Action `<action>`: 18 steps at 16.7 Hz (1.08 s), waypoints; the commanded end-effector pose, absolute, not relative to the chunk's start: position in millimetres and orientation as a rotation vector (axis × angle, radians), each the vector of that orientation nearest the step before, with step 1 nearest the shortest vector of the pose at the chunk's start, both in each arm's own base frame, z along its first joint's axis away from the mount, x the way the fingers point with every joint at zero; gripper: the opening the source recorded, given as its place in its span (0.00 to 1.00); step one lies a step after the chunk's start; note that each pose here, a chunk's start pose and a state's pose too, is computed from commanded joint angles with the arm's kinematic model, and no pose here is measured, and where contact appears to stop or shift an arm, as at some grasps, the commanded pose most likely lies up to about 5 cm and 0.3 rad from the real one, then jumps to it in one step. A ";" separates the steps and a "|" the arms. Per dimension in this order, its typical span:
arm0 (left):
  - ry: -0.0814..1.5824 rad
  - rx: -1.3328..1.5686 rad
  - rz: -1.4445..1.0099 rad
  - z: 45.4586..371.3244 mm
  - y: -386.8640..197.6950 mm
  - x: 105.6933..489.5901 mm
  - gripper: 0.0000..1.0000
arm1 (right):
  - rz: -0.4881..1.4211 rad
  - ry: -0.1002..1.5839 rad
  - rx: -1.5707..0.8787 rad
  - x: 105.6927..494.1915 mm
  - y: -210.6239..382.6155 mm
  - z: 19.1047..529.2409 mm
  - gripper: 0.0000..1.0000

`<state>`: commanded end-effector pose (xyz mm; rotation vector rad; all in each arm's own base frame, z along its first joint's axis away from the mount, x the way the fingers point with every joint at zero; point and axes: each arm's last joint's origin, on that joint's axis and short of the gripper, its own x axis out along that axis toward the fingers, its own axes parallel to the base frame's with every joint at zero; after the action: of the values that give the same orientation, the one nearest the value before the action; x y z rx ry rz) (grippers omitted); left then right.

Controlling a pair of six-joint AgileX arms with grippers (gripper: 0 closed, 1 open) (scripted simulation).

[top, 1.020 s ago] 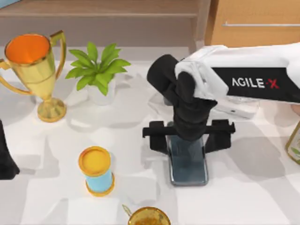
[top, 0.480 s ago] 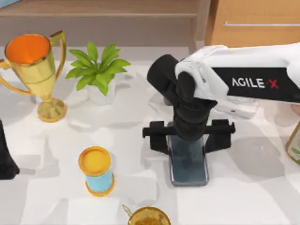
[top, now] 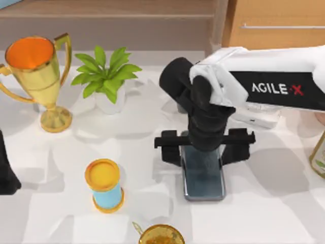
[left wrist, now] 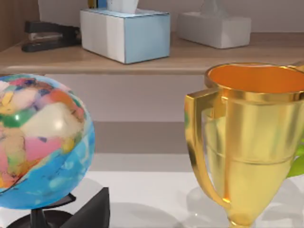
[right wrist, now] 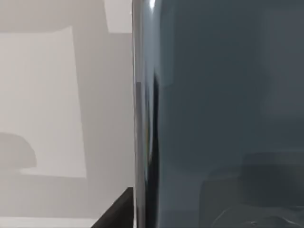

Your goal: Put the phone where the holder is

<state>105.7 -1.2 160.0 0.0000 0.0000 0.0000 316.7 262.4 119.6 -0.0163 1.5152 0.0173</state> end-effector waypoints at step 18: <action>0.000 0.000 0.000 160.0 -1.2 105.7 1.00 | 0.387 1.061 0.072 378.8 175.4 299.5 0.00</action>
<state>105.7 -1.2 160.0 0.0000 0.0000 0.0000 378.8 175.4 299.5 0.0718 1.0608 0.3868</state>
